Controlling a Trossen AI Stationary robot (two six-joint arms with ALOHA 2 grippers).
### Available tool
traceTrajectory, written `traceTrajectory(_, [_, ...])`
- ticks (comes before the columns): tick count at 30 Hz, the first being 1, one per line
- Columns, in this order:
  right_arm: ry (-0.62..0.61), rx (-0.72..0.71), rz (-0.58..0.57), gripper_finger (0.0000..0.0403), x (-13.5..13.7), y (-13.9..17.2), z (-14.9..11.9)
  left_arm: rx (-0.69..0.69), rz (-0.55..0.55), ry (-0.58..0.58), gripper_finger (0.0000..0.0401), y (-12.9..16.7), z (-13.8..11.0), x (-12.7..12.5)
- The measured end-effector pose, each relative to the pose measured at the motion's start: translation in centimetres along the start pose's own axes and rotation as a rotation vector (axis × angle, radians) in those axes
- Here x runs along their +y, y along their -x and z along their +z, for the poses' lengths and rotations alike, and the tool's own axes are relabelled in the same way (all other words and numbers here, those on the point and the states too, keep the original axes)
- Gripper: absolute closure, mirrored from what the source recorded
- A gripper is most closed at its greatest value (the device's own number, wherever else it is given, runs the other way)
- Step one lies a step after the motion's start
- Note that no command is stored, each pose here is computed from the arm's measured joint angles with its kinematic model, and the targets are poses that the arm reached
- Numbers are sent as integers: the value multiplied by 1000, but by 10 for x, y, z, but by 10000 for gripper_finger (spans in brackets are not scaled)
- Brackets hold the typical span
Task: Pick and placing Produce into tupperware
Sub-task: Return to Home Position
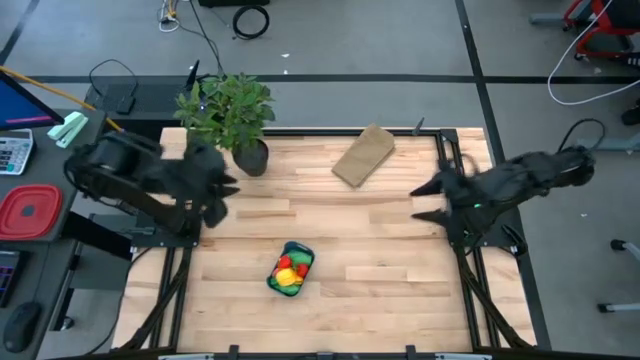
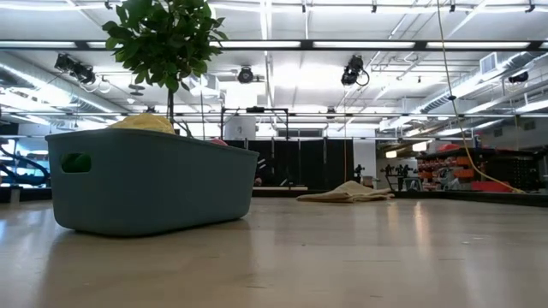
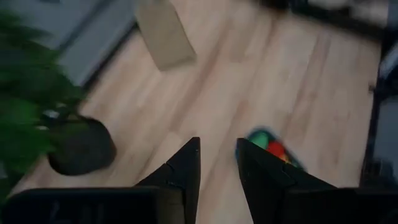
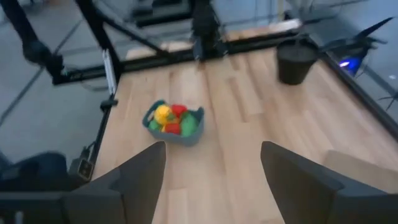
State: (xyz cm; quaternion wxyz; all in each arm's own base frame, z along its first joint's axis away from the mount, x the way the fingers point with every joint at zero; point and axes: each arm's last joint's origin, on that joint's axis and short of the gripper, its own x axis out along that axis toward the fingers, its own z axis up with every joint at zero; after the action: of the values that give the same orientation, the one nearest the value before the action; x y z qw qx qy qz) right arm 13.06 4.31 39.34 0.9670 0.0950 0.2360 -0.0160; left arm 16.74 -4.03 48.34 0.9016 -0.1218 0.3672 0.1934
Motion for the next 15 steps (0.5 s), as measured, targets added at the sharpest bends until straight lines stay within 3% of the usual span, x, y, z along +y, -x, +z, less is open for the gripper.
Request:
traceTrajectory(4, [-1, -11, 20, 130, -12, 14, -29, -140, 3, -19, 291, 30, -17, 11])
traceTrajectory(8, [-11, -37, 53, 129, -17, -1, -62, -182, -30, -18, 293, 42, -35, 28])
traceTrajectory(11, [-5, -44, 66, 129, -19, -18, -84, -160, -23, 7, 293, 35, -50, 33])
traceTrajectory(15, [-23, -81, 118, 130, -18, -38, -104, -182, 26, 27, 294, 1, -74, 24])
